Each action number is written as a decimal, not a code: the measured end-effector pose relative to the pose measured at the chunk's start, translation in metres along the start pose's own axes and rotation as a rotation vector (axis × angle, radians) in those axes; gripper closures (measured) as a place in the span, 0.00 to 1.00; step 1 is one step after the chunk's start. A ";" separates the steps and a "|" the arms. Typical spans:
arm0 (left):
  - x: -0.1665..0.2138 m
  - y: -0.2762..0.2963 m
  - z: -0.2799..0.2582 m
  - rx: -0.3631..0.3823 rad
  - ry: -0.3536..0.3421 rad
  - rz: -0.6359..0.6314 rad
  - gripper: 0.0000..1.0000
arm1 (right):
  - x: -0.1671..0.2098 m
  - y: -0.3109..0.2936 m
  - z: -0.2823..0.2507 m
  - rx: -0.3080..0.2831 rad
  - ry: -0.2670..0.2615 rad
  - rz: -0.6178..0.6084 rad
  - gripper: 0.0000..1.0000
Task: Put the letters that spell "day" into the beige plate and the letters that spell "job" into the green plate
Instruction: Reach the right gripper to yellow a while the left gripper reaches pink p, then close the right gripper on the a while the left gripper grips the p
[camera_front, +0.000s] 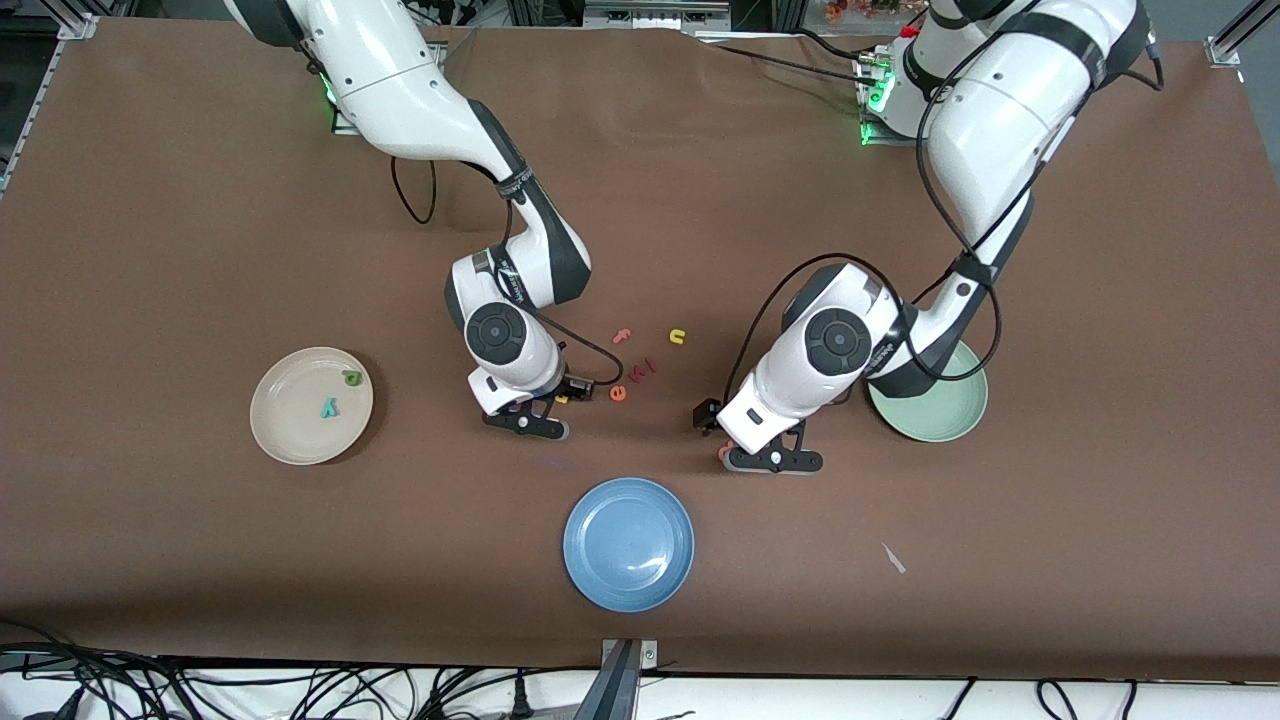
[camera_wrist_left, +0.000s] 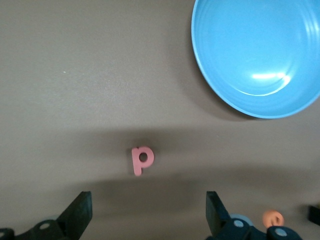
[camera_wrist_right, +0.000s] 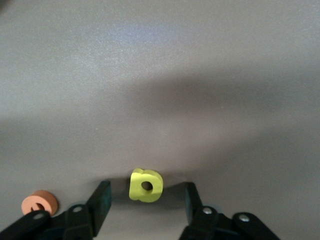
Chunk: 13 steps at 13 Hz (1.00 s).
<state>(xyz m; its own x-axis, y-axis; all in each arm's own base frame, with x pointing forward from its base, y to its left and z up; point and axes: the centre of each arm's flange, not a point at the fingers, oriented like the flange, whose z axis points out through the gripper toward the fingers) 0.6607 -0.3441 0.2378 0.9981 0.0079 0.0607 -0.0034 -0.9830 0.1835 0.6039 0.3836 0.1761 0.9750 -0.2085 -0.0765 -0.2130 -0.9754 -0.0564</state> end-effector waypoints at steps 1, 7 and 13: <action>0.000 -0.001 0.011 0.025 0.009 0.007 0.00 | 0.000 0.000 0.000 0.000 0.000 0.000 0.35; 0.013 0.004 0.032 0.099 0.065 0.024 0.00 | 0.002 0.000 -0.003 0.003 0.003 0.002 0.60; 0.012 0.006 0.055 0.099 0.051 0.025 0.10 | 0.003 0.000 -0.003 0.022 -0.007 0.022 0.65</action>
<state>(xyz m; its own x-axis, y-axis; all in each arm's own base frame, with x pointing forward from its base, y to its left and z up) 0.6760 -0.3604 0.1852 0.9934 -0.0103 0.1146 -0.0200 -0.9963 0.0840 0.6068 0.3824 0.1792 0.9696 -0.2293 -0.0852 -0.2358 -0.9688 -0.0763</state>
